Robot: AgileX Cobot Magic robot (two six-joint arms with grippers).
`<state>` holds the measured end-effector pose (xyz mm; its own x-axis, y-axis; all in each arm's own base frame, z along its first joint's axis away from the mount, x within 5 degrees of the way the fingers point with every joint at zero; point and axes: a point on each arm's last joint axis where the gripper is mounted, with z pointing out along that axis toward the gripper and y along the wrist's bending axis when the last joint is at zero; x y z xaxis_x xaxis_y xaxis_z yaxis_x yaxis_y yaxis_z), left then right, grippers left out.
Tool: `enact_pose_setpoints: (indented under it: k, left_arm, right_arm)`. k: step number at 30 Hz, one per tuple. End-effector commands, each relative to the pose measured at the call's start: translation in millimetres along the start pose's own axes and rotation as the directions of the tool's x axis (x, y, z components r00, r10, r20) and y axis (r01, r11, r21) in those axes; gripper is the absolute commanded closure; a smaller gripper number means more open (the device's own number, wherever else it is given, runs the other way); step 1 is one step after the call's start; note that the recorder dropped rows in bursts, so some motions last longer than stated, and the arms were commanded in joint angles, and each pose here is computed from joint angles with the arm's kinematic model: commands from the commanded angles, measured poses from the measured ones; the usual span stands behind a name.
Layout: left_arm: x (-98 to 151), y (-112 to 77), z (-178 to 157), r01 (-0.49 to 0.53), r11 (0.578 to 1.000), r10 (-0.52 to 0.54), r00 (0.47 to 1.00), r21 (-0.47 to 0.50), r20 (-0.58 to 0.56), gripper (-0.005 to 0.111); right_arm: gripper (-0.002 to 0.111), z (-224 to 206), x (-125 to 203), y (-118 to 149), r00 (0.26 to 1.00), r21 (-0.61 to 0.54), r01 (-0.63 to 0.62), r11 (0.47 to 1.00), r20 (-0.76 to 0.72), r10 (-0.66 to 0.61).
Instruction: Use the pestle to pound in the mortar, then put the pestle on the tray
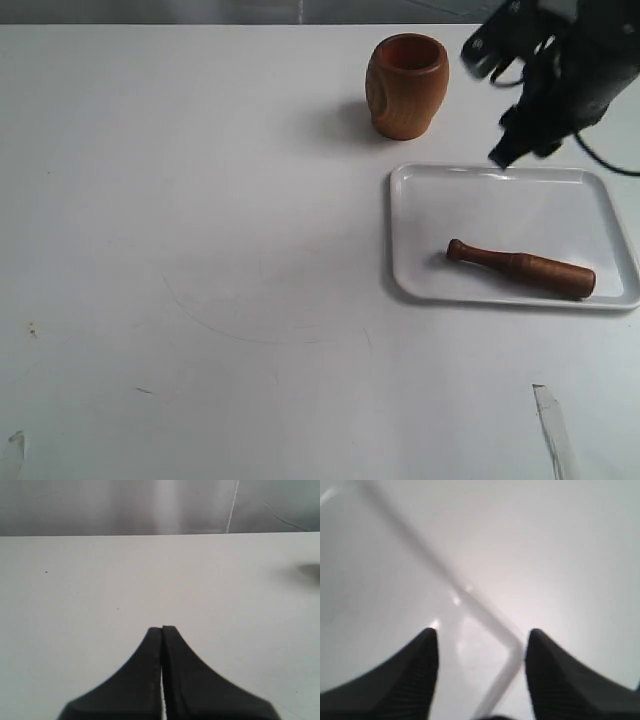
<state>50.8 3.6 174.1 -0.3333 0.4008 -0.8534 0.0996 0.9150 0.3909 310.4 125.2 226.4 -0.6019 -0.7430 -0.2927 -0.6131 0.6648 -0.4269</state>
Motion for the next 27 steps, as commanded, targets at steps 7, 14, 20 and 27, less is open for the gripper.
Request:
enact_pose_setpoints:
  k: [7,14,20,27]
  left_arm:
    - [0,-0.6,0,0.012,1.0,-0.012,1.0,0.008,0.007,0.107]
    - [0,-0.6,0,0.012,1.0,-0.012,1.0,0.008,0.007,0.107]
    - [0,-0.6,0,0.012,1.0,-0.012,1.0,0.008,0.007,0.107]
    - [0,-0.6,0,0.012,1.0,-0.012,1.0,0.008,0.007,0.107]
  right_arm:
    - [0.108,-123,56,-27,0.616,-0.094,-0.463,0.881,0.68,0.397]
    - [0.108,-181,115,34,0.082,-0.248,-0.195,0.949,0.96,0.268]
    - [0.108,-193,179,73,-0.116,-0.222,-0.163,0.961,0.972,0.205]
    - [0.108,-143,213,98,0.016,-0.249,-0.249,0.936,0.965,0.261]
